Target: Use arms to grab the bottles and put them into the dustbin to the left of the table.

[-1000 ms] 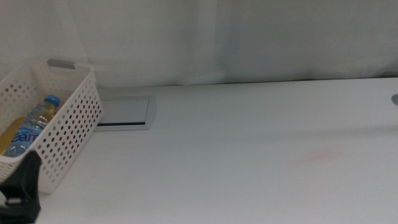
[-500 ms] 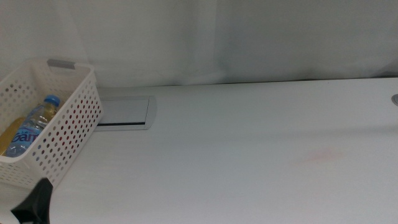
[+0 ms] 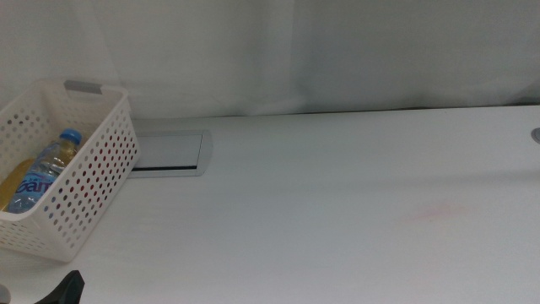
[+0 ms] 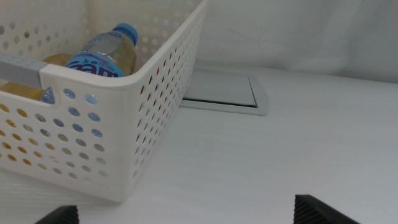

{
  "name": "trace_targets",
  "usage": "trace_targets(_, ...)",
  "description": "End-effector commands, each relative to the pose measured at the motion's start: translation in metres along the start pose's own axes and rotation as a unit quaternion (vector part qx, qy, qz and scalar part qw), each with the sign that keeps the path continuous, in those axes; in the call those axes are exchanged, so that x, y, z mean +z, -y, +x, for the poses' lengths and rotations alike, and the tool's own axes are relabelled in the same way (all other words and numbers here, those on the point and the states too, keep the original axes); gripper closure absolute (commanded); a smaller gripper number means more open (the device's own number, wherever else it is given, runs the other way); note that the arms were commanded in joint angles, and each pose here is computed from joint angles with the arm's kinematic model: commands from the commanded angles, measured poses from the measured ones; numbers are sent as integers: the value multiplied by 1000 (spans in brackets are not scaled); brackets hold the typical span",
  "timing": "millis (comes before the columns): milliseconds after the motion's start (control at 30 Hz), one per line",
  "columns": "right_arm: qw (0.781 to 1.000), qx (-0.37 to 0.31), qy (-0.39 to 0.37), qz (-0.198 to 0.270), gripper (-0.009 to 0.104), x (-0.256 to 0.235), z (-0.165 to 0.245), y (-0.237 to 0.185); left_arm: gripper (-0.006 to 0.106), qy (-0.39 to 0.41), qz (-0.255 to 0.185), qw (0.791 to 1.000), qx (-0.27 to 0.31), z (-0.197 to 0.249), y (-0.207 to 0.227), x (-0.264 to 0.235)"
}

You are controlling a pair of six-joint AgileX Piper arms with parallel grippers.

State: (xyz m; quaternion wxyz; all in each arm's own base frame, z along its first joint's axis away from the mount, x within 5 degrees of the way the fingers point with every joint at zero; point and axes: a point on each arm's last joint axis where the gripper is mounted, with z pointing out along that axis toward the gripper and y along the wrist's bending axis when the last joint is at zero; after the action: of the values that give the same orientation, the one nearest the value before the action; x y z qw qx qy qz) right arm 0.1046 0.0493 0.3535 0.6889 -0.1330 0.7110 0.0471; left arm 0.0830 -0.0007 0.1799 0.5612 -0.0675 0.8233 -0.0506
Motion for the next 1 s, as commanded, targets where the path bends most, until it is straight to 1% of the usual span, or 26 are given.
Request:
trace_targets(0, 1000, -1, -10, -14, 4, 0, 2, -2, 11, -3, 5, 1000, -4, 3, 0, 0)
trace_targets(233, 999, -15, 5, -39, 4, -1, -1, -7, 11, -3, 5, 1000, -4, 3, 0, 0)
trace_targets(333, 998, -35, 29, -47, 4, 3, -5, -12, 11, -3, 5, 1000, -4, 3, 0, 0)
trace_targets(533, 994, -20, 92, -46, 4, 14, -15, -23, 11, -3, 5, 1000, -4, 3, 0, 0)
trace_targets(633, 990, -4, 112, -86, 4, 19, -18, -37, 11, -3, 5, 1000, 11, 3, 0, 0)
trace_targets(767, 975, 1, 120, -185, 4, 27, -15, -67, 11, -3, 5, 1000, 22, 3, 0, 0)
trace_targets(833, 969, 13, 108, -222, 4, 30, -12, -78, 11, -3, 5, 1000, 22, 3, 0, 0)
trace_targets(867, 963, 7, 92, -252, 4, 34, -6, -89, 11, -3, 5, 1000, 22, 3, 0, 0)
trace_targets(900, 959, -12, 80, -271, 4, 39, -2, -94, 11, -3, 5, 1000, 22, 3, 0, 0)
trace_targets(967, 958, -27, 52, -281, 4, 48, 3, -96, 11, -3, 5, 1000, 22, 3, 0, 0)
